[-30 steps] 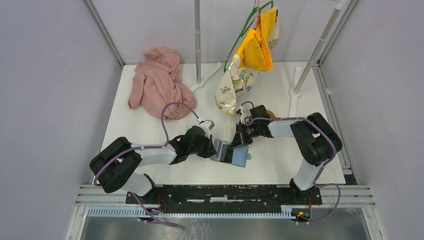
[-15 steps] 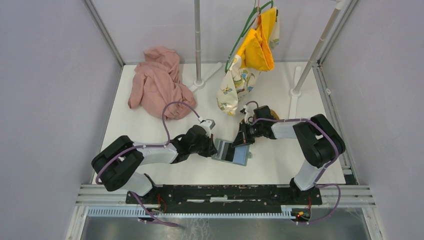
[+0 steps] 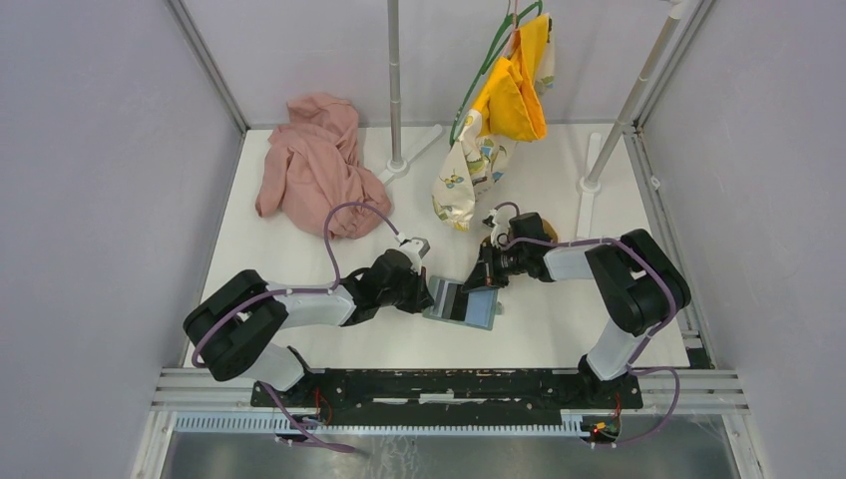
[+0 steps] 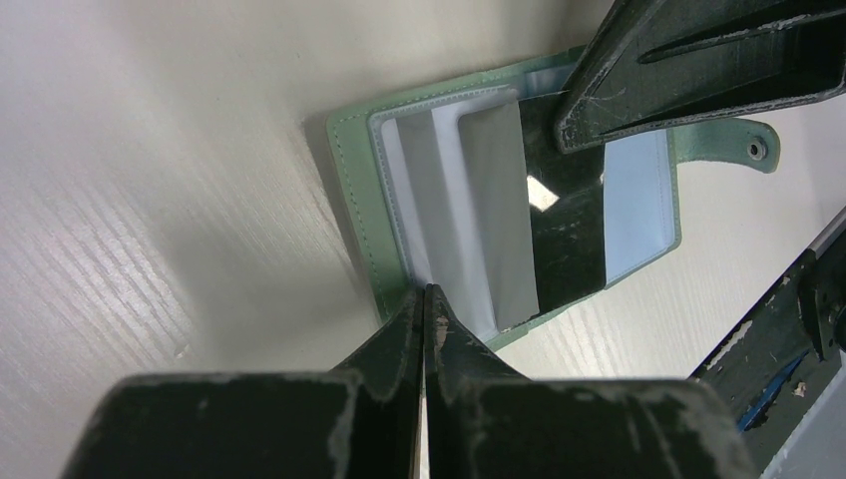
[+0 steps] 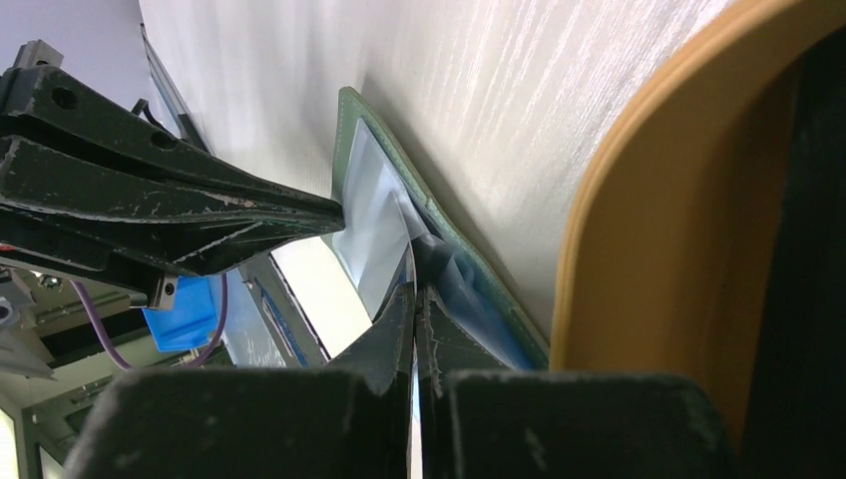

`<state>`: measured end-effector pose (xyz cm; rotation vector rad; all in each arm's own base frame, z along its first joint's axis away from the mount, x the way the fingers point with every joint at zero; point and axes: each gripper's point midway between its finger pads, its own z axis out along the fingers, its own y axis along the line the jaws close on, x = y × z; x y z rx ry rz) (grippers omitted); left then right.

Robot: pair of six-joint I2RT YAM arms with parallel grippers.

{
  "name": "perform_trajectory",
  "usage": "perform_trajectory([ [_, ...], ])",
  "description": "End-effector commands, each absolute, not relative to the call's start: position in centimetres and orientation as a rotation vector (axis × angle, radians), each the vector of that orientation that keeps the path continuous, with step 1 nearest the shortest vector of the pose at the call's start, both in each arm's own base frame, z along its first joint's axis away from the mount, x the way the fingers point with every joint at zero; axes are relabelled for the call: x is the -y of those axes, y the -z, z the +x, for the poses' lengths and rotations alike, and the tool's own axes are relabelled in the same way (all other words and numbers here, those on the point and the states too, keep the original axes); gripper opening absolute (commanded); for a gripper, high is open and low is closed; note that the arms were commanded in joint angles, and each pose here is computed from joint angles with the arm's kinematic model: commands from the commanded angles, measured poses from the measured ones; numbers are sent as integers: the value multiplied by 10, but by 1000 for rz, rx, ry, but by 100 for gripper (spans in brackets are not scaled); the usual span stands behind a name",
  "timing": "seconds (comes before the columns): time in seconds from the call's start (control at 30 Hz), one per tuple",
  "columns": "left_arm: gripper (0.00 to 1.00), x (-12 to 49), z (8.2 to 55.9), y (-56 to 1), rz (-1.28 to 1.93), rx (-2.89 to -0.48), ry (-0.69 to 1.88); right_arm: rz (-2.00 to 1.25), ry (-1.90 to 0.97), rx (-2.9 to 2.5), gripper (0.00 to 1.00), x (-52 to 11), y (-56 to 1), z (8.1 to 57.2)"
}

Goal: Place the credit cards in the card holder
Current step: Insert the credit card into the card holder.

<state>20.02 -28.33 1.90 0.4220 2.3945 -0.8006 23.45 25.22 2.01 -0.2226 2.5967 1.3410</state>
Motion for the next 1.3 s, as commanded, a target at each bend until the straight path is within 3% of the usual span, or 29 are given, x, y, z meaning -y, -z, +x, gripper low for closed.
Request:
perform_trajectory([
  [0.0, 3, 293, 200, -20, 492, -2366, 814, -88, -1203, -2646, 0, -236, 3, 241],
  [0.57, 3, 288, 203, -16, 440, -2390, 775, -48, -1125, -2668, 0, -214, 13, 232],
  [1.27, 4, 303, 196, -20, 475, -2374, 869, -94, -1228, -2664, 0, -240, 13, 231],
])
